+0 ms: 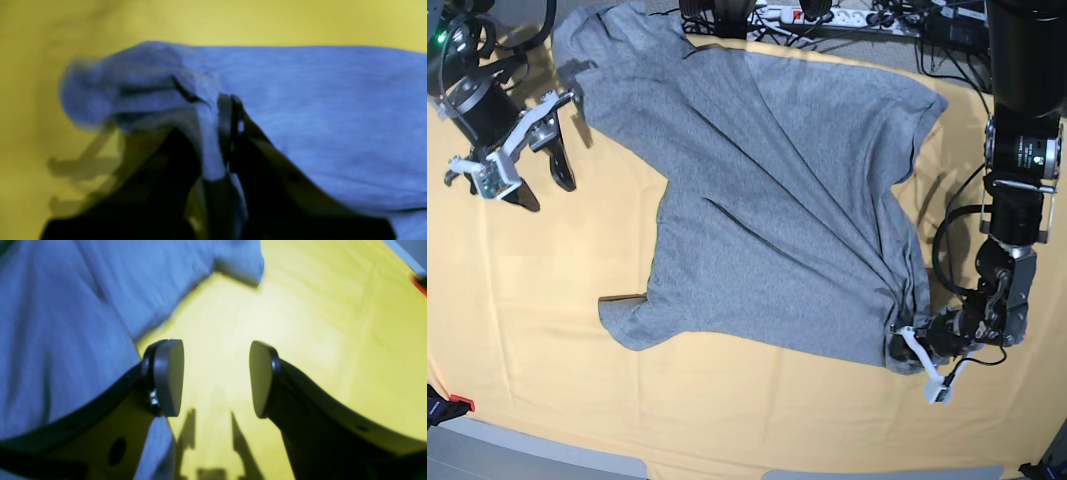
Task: Layout the t-shirt on the table in an organized manner, then fold the t-shirt properly
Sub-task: 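Grasp the other hem corner with the right gripper and pull both corners apart, then release both hem corners, leaving the shirt spread flat, then grasp the hem corner with the right gripper and lift it toward the collar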
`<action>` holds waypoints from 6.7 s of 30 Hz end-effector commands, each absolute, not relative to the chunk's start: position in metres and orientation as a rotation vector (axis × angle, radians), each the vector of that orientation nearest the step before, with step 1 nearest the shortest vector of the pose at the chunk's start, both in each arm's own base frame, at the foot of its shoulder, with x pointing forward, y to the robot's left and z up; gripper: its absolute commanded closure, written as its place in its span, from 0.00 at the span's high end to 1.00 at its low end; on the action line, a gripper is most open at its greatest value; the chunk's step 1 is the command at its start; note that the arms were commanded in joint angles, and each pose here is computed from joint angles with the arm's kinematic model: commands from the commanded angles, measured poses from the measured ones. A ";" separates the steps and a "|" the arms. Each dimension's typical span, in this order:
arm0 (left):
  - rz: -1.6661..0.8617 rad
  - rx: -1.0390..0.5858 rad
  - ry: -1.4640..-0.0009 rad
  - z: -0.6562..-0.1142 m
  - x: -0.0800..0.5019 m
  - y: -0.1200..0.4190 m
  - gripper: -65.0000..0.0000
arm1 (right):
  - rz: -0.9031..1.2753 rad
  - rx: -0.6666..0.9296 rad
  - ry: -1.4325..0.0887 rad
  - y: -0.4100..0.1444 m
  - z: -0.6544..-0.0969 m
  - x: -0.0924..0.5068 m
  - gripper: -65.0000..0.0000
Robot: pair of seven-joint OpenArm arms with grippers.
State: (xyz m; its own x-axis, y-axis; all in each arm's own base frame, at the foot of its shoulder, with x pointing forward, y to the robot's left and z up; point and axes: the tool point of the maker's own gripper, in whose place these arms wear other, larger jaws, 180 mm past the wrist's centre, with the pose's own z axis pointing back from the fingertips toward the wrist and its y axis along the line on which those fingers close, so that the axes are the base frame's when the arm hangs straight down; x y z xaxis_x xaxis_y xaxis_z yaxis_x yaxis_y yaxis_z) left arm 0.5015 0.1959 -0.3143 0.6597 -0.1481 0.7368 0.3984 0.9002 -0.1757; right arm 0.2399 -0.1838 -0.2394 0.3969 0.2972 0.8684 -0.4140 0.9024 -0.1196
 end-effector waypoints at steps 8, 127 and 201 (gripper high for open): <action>-0.365 -0.400 -0.829 -0.297 0.513 0.158 0.00 | 0.375 0.386 -0.985 -0.168 -0.287 0.292 0.51; -0.378 -0.363 -0.937 -0.193 0.541 0.209 0.00 | 0.338 0.574 -0.651 -0.174 -0.363 0.355 0.00; -0.331 -0.438 -0.813 -0.258 0.510 0.202 0.00 | 0.348 0.534 -0.909 -0.094 -0.328 0.371 0.40</action>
